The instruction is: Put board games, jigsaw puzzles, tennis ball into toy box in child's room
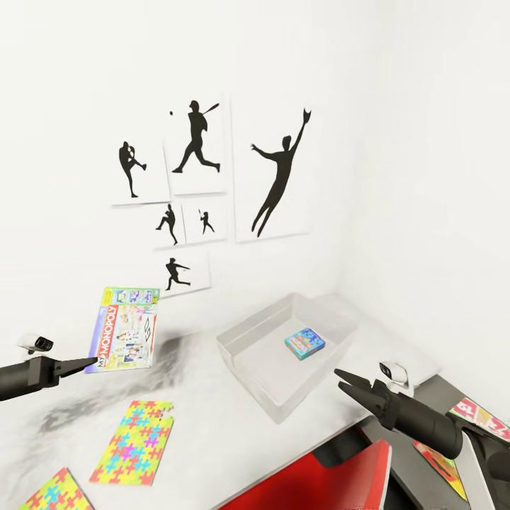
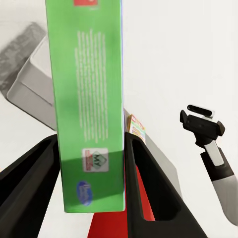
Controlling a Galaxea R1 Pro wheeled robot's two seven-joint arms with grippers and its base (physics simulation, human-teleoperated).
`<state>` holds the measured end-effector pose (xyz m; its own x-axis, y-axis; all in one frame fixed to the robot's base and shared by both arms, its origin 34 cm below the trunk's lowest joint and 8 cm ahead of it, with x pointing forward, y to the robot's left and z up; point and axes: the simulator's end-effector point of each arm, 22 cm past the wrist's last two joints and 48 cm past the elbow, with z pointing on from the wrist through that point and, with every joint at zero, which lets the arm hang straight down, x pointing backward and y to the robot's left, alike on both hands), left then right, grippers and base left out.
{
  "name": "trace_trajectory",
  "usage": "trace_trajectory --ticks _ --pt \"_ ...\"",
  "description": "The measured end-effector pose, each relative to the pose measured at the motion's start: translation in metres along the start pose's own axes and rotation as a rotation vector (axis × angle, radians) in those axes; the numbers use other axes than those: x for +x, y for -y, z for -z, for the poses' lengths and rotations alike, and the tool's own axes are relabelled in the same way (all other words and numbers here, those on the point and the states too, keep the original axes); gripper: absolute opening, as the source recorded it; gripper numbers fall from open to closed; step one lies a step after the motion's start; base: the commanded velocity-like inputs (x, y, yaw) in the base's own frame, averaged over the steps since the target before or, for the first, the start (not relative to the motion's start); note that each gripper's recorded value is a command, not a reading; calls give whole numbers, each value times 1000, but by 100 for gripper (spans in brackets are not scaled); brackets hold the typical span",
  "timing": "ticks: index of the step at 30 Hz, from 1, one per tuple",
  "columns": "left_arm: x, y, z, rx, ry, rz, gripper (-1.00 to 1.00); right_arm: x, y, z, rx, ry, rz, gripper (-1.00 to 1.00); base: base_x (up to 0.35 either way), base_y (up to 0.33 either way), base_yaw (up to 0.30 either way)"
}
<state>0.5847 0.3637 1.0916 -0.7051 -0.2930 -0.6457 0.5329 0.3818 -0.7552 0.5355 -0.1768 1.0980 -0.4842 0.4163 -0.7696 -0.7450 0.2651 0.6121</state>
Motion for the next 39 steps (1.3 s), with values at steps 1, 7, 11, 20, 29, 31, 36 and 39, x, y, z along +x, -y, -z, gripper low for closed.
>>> trace_trajectory --ticks 1,7,11,20,29,31,36,39 --pt "0 0 0 0 1 -1 -100 0 0 0 -1 0 1 100 1 0 -186" --pt "-1 2 1 1 2 -5 -100 -2 -2 0 -4 2 5 100 0 0 -111" --pt "-1 3 1 2 3 -6 -100 -1 -2 0 -2 1 6 100 0 0 -20" --pt "-1 3 1 2 3 -7 -100 -2 -3 0 -5 3 6 100 0 0 -22" --pt "-3 7 2 5 7 -15 -100 -4 -6 1 -9 5 10 100 -19 -2 -180" --pt "-3 8 3 5 8 -17 -100 -4 -7 1 -10 6 11 100 -65 -53 -202" --pt "-4 10 3 7 10 -22 -100 -6 -9 1 -13 8 14 100 -117 -39 -204" --pt "-5 12 4 8 11 -25 -100 -6 -10 1 -15 9 16 100 -153 -9 -205"
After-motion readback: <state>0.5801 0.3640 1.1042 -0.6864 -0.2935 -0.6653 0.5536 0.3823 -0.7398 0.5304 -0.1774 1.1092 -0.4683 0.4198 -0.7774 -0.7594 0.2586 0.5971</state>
